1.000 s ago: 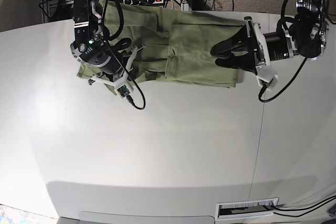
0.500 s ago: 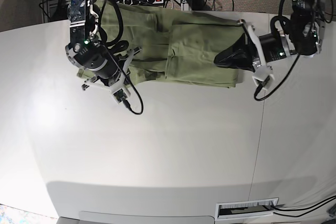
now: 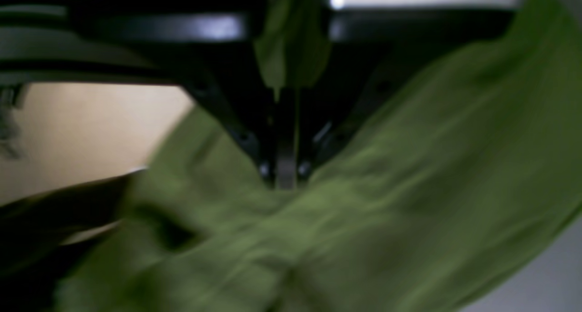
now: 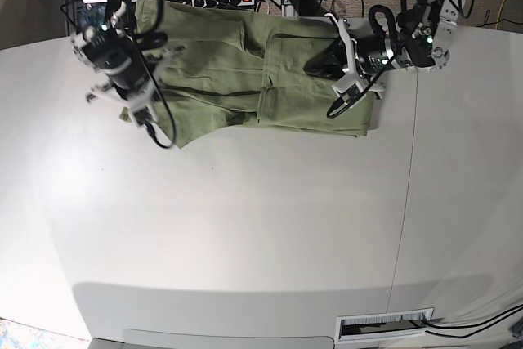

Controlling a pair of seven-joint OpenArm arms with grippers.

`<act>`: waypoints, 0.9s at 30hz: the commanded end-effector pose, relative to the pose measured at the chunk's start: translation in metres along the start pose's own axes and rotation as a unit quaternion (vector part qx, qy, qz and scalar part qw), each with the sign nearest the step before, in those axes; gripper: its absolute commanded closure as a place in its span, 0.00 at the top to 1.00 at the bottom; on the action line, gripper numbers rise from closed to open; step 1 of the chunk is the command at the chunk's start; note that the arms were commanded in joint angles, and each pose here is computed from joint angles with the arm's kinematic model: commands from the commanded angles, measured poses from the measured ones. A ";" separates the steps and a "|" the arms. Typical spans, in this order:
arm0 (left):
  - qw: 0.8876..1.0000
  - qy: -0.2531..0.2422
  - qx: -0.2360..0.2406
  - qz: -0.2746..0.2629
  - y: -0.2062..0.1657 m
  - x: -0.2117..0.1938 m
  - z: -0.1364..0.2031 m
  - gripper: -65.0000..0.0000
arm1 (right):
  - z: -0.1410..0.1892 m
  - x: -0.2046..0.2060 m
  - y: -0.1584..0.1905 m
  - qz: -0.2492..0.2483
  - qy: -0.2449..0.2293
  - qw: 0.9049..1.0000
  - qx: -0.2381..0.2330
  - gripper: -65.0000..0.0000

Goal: Fold the T-shirt properly
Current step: 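Lift the shirt end with the left gripper and fold it toward the right gripper, then move the right gripper to the shirt's other end and grasp it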

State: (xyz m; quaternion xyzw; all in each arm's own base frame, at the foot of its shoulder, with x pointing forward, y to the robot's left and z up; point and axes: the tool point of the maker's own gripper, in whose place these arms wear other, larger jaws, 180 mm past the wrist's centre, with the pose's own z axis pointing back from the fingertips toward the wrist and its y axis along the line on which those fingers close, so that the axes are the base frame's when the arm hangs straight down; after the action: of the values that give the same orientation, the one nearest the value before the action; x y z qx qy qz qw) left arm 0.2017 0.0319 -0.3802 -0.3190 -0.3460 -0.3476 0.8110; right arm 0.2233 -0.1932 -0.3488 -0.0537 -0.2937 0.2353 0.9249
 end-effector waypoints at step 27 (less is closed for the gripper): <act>0.998 0.008 0.048 -0.029 0.030 0.007 0.003 0.00 | 0.049 -0.037 -0.054 -0.149 -0.042 0.988 -0.004 0.32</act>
State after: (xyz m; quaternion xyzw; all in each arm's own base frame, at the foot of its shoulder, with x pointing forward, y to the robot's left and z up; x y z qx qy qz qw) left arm 0.2210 0.0485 -0.3917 -0.2656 -0.3477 -0.3569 0.8254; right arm 0.1843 -0.2603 -0.3253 -0.0003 -0.3187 0.0905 0.9435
